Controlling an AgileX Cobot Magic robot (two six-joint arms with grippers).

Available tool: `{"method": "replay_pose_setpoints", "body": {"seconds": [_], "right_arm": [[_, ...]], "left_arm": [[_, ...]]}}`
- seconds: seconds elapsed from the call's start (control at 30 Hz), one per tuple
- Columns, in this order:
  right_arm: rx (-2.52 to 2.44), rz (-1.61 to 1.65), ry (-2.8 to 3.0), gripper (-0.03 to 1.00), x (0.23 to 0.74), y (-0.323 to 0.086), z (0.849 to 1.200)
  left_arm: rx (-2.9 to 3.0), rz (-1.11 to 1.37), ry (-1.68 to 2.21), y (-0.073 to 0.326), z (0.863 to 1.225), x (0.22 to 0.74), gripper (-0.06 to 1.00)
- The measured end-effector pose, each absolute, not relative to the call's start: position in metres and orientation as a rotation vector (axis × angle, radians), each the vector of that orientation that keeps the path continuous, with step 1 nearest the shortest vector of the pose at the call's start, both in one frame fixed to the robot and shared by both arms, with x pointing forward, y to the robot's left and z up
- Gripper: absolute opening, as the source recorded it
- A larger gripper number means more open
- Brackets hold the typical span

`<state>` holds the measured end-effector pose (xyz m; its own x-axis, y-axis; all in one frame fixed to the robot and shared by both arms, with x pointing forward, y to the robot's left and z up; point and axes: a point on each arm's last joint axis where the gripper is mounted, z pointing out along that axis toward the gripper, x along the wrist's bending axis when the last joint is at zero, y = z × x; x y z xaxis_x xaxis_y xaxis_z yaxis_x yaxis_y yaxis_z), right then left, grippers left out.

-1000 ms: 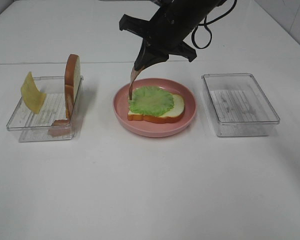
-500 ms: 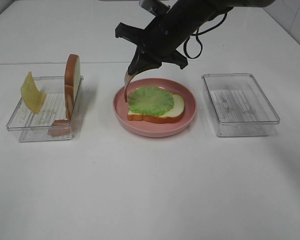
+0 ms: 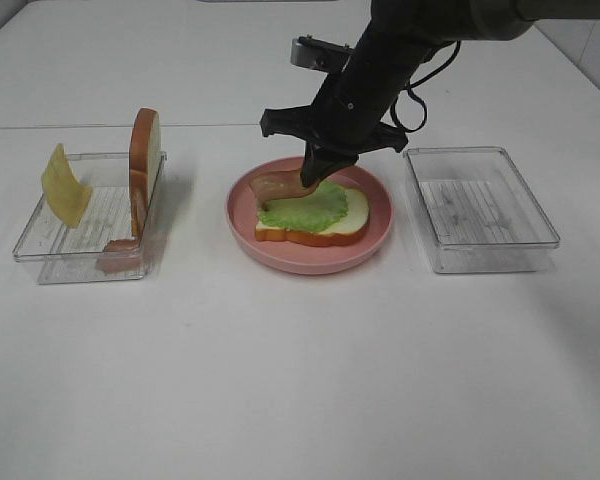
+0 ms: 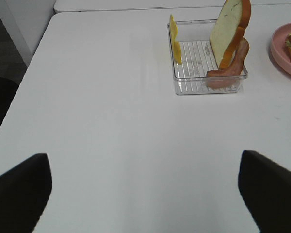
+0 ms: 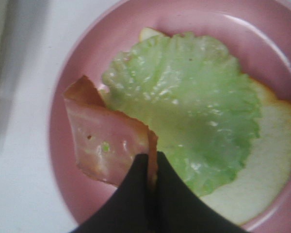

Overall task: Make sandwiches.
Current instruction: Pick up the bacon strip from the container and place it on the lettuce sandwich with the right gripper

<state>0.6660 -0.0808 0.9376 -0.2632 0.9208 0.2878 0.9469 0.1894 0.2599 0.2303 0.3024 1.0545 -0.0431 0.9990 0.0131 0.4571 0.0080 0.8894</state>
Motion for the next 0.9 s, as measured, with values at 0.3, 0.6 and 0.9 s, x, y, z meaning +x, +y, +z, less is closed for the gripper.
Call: {"method": "replay_pose_setpoints", "body": {"seconds": [0.3, 0.6, 0.9], "right_arm": [[-1.923, -0.516, -2.466, 0.0, 0.6692, -0.0907, 0.9351], [-1.933, -0.477, -2.478, 0.0, 0.6685, -0.093, 0.9344], [-1.946, -0.476, -2.469, 0.19, 0.6685, -0.0931, 0.9344]], "left_arm": [[1.531, 0.982, 1.586, 0.3024, 1.0545, 0.2303, 0.99], [1.531, 0.982, 1.586, 0.3024, 1.0545, 0.2303, 0.99], [1.531, 0.982, 1.586, 0.3024, 1.0545, 0.2303, 0.99]]}}
